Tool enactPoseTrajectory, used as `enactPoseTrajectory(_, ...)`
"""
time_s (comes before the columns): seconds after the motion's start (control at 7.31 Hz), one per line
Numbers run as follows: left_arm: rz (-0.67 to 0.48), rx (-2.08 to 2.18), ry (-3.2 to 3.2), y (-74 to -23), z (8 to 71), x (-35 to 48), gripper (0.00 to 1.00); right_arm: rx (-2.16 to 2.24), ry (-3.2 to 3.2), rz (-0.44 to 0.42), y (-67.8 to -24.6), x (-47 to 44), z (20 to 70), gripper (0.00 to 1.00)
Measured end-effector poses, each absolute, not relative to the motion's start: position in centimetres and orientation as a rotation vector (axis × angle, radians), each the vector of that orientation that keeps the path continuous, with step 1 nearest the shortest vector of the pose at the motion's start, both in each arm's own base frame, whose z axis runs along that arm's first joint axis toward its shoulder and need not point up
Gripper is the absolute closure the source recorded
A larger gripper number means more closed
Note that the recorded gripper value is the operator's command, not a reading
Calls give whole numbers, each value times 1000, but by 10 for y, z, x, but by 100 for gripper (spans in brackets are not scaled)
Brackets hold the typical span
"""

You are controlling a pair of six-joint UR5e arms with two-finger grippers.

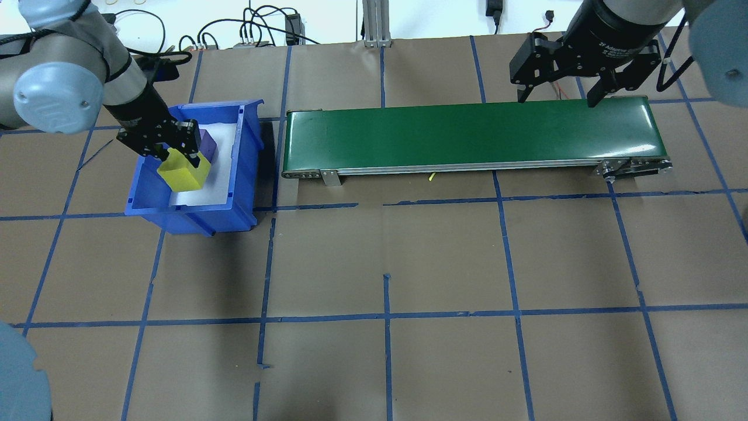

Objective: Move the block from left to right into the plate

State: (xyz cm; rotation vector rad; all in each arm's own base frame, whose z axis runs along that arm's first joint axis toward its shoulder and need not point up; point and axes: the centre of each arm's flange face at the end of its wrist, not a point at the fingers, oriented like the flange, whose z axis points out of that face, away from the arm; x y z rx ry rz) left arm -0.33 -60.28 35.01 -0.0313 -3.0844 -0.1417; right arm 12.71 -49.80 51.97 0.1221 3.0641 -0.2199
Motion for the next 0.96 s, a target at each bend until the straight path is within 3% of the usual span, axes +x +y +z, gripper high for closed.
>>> enactPoseTrajectory(0.41, 3, -69, -3152, -611, 407, -87, 64, 122, 3064, -219, -498, 127, 519, 0)
enactPoseTrajectory(0.96, 135, -138, -3087, -626, 365, -204, 64, 123, 3064, -220, -498, 127, 519, 0)
